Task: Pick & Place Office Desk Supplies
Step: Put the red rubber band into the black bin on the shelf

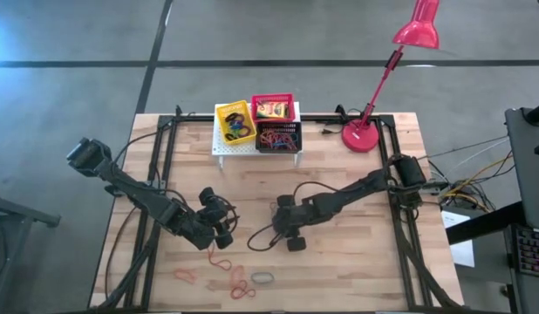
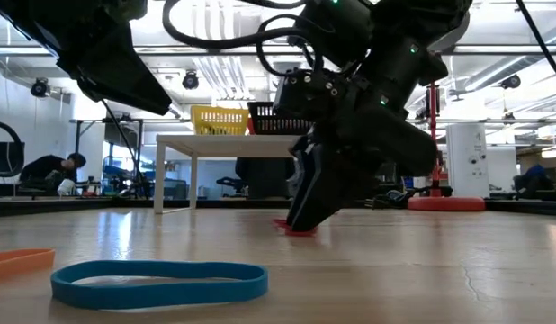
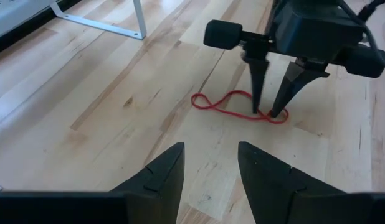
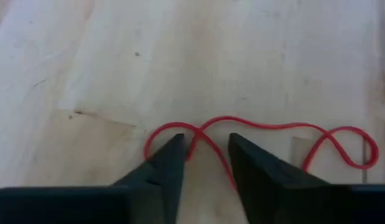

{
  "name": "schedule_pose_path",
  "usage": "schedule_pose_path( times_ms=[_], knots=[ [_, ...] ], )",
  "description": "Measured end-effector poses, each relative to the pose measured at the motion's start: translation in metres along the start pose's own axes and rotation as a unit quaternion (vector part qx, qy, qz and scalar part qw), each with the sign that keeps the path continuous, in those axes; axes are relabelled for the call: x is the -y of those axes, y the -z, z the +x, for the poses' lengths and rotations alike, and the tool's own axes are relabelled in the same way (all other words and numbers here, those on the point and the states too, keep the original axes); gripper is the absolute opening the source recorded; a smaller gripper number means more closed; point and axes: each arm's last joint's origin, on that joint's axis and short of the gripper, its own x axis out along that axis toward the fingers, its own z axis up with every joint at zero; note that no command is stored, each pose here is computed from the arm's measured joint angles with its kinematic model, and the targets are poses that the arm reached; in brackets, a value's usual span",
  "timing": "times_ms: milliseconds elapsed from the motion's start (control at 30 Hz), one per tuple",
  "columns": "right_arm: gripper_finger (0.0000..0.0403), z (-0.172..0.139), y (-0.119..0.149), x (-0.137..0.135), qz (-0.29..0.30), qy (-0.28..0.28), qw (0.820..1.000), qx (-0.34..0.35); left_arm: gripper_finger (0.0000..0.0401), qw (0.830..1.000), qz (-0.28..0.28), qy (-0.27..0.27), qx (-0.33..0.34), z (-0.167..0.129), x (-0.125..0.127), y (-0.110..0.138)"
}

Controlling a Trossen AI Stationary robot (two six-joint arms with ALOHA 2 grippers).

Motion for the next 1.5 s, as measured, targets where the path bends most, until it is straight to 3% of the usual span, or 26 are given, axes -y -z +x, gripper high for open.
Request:
schedule_pose_path(
  times_ms=[167, 300, 567, 767, 1033, 1333, 1500],
  knots=[
    [0.0021, -0.006, -0.004, -0.003, -0.015, -0.002, 1.0, 0.008, 0.0152, 1.0, 0.0, 0.0, 0.0, 0.0, 0.0, 0.0],
    [0.0011, -0.02, -0.009, -0.002, -0.009, 0.014, 1.0, 0.014, 0.0152, 1.0, 0.0, 0.0, 0.0, 0.0, 0.0, 0.0],
    [0.0008, -0.093, -0.04, 0.006, 0.005, 0.081, 0.989, 0.126, 0.0152, 1.0, 0.0, 0.0, 0.0, 0.0, 0.0, 0.0],
    [0.0008, -0.158, -0.061, 0.018, 0.008, 0.162, 0.962, 0.218, 0.0152, 1.0, 0.001, 0.001, 0.001, 0.0, 0.0, 0.0],
    [0.0008, -0.21, -0.078, 0.06, 0.033, 0.263, 0.927, 0.267, 0.0152, 1.0, 0.001, 0.002, 0.002, 0.0, 0.0, 0.0],
    [0.0008, -0.217, -0.07, 0.126, 0.087, 0.332, 0.907, 0.244, 0.0152, 1.0, 0.005, 0.002, 0.002, 0.0, 0.001, 0.0],
    [0.0008, -0.215, -0.058, 0.148, 0.119, 0.351, 0.9, 0.228, 0.0152, 1.0, 0.006, 0.002, 0.002, 0.0, 0.0, 0.0]
  ],
)
